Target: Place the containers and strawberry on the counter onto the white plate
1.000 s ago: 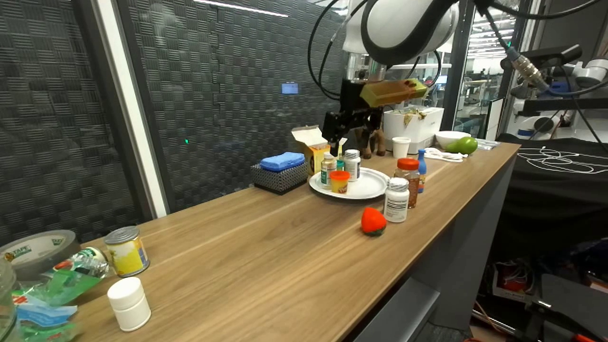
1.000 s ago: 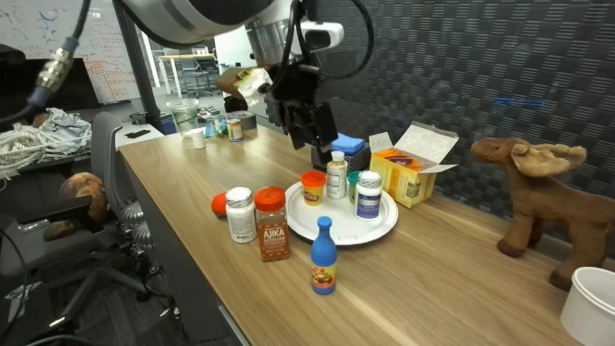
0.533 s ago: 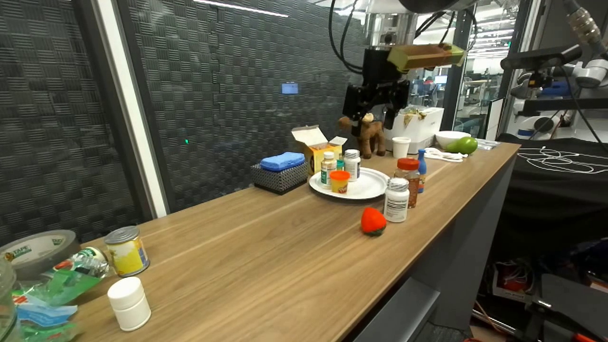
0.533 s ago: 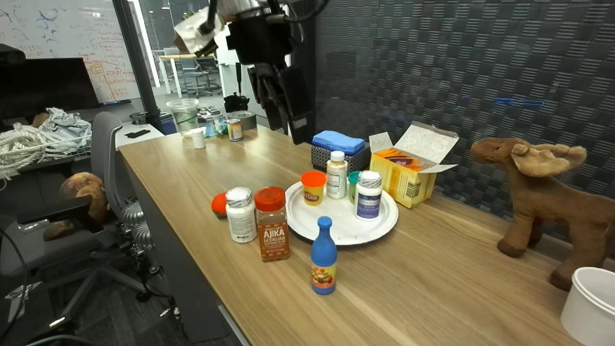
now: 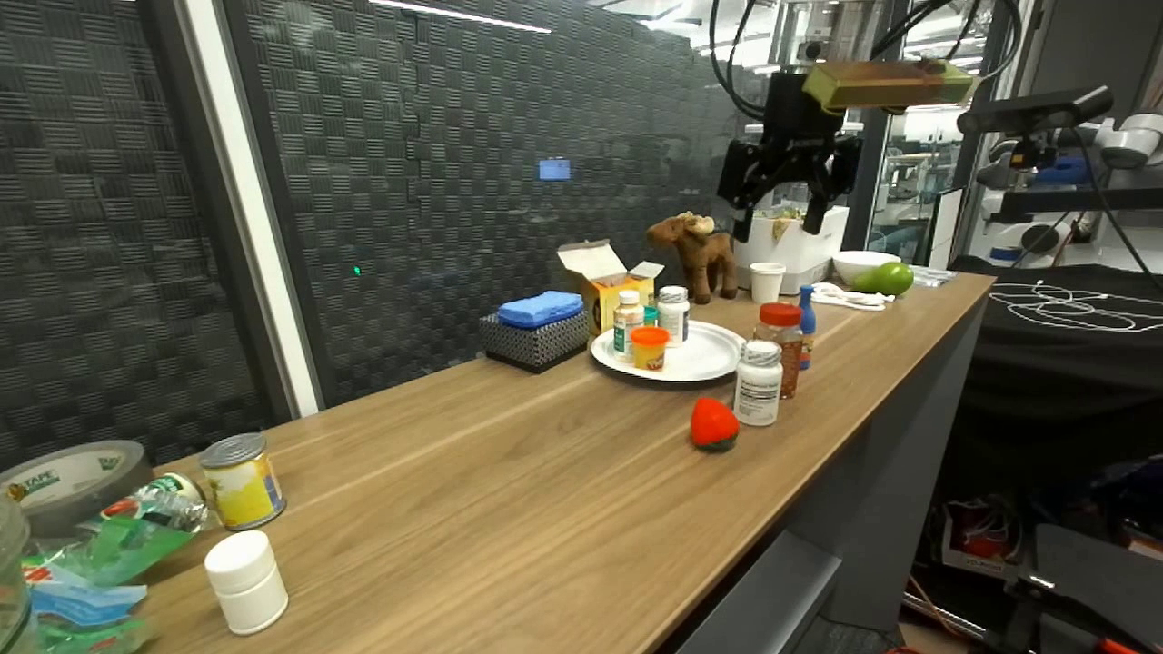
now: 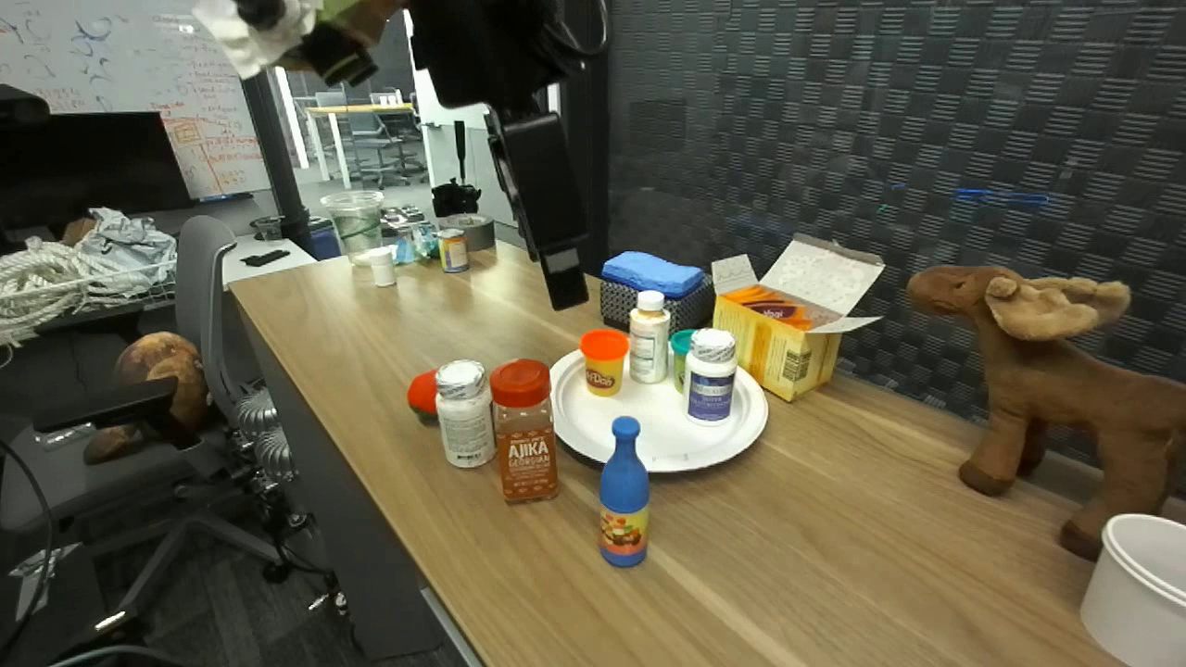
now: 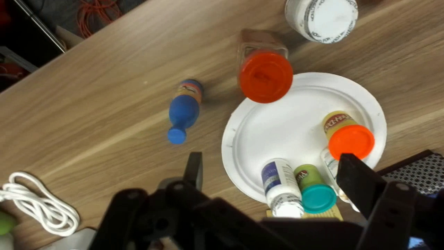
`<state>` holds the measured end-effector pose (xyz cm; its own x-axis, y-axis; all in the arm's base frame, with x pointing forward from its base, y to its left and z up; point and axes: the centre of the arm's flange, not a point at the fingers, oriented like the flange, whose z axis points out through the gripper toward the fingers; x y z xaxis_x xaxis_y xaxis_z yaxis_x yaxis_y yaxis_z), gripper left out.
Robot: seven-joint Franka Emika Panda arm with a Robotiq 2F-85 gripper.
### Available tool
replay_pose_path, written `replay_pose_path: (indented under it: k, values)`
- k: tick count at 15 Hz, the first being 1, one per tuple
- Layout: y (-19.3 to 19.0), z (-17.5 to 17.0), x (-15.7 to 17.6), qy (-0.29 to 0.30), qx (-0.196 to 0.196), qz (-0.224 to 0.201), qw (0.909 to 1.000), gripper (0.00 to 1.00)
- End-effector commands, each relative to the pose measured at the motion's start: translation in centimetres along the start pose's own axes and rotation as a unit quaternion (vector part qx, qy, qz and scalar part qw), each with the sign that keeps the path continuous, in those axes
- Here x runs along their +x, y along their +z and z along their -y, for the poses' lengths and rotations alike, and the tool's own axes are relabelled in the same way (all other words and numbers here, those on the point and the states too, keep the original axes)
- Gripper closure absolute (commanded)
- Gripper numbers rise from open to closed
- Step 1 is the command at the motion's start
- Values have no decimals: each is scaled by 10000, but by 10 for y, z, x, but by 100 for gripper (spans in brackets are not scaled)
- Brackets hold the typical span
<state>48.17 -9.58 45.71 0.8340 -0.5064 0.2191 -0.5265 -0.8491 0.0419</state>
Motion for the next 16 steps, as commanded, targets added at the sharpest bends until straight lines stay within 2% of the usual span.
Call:
replay_pose_path:
  k: [1, 6, 16]
  values:
    - [16, -15, -6, 454, 15, 337, 9984, 0]
    - [35, -11, -9, 646, 92, 704, 9954, 0]
    - [76, 1, -9, 650, 55, 1110, 9917, 0]
